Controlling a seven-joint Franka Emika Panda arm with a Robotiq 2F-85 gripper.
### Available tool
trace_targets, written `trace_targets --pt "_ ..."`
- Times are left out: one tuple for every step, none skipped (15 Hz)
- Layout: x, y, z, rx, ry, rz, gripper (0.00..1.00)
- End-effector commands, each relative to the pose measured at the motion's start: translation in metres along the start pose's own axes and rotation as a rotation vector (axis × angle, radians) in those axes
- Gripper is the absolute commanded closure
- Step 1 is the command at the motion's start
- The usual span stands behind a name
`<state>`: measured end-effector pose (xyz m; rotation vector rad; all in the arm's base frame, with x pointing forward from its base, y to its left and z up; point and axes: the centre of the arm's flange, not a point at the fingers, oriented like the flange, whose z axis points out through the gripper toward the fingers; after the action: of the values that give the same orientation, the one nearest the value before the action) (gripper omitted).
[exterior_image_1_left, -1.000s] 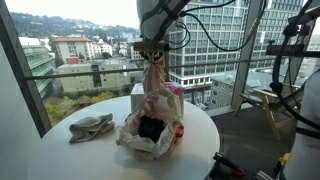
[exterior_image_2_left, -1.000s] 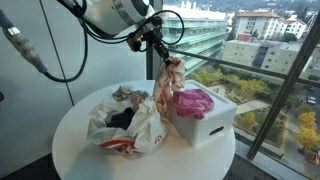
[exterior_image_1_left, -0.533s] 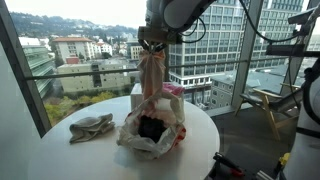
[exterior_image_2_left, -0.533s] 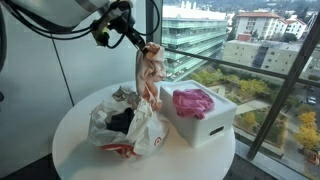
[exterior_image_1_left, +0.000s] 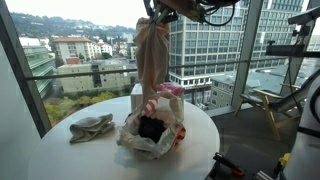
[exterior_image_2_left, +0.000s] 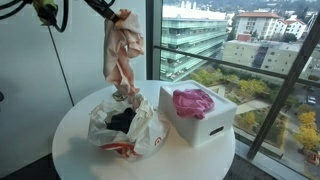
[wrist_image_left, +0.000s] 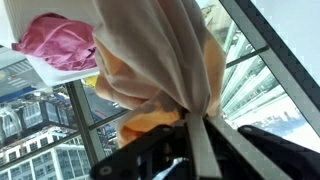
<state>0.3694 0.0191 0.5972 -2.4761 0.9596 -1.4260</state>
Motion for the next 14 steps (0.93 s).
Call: trace_targets --pt "-0.003 0.006 -0.063 0.139 0.040 0.012 0.99" --pt "-0.004 0.006 -0.069 0.161 0.039 0.014 0.99" --pt "-0.003 0.004 -0.072 0.166 0.027 0.015 0.99" --pt "-0.005 0.005 -0.067 0.161 0.021 0.016 0.99" --pt "-0.008 0.007 -0.059 0.155 0.015 0.012 0.99" --pt "-0.012 0.009 -0.046 0.138 -0.007 -0.002 0.99" --pt "-0.017 0.013 -0.034 0.123 -0.032 -0.017 0.99" --pt "-0.024 0.020 -0.020 0.104 -0.062 -0.034 0.99" --pt "-0.033 0.027 -0.009 0.095 -0.101 -0.055 0.99" --pt "-0.042 0.034 -0.001 0.087 -0.140 -0.080 0.99" --pt "-0.050 0.040 0.004 0.088 -0.173 -0.108 0.99" --pt "-0.054 0.042 0.007 0.088 -0.193 -0.131 0.99" --pt "-0.058 0.046 0.008 0.096 -0.210 -0.163 0.99" --pt "-0.063 0.047 0.010 0.110 -0.215 -0.204 0.99"
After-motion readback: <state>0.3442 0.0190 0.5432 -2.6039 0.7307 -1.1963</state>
